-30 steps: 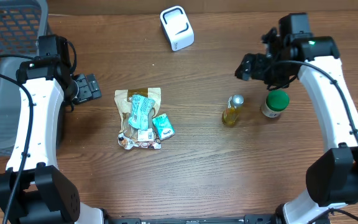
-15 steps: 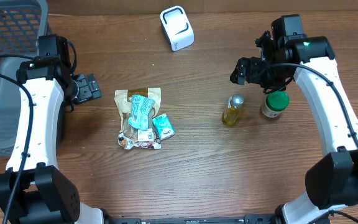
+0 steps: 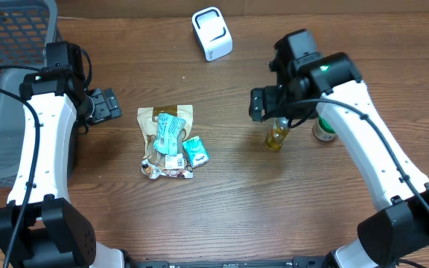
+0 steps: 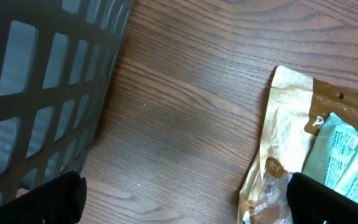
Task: Scan the item barcode
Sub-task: 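Move the right gripper left over the yellow oil bottle, then lower the right gripper and grasp the yellow oil bottle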
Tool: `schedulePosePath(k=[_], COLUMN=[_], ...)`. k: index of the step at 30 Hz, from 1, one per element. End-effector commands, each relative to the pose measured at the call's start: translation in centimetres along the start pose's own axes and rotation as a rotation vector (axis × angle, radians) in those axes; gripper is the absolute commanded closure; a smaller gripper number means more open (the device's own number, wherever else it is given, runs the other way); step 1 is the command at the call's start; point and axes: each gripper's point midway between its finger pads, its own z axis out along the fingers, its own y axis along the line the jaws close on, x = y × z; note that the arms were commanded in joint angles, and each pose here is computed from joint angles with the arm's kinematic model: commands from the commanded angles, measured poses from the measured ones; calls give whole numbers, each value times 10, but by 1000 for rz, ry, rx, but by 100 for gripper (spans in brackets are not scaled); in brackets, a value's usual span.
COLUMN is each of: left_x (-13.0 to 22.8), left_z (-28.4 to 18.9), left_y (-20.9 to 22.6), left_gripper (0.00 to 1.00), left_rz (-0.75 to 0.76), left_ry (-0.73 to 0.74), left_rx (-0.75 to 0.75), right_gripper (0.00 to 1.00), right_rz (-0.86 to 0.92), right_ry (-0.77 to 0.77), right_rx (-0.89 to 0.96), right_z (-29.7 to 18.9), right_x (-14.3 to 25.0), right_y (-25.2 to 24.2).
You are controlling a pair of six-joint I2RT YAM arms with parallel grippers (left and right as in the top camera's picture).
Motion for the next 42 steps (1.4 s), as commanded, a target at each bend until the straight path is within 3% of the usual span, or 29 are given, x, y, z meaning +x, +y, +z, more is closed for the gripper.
schedulePosePath(k=[1, 26, 37, 42], left_x=[-7, -7, -7, -7], left_z=[-10, -10, -10, -10], left_y=[2, 2, 2, 2], left_gripper=[0, 1, 0, 1], left_rz=[6, 6, 6, 6], left_ry=[-37, -37, -37, -37], left_rx=[-4, -4, -4, -4], right_gripper=[0, 2, 30, 32], right_rz=[84, 149, 152, 179], right_ry=[-62, -63, -40, -40], right_rx=[157, 179, 128, 128], right_z=[-8, 52, 53, 53], right_x=[-1, 3, 6, 7], right_y=[-22, -53, -45, -45])
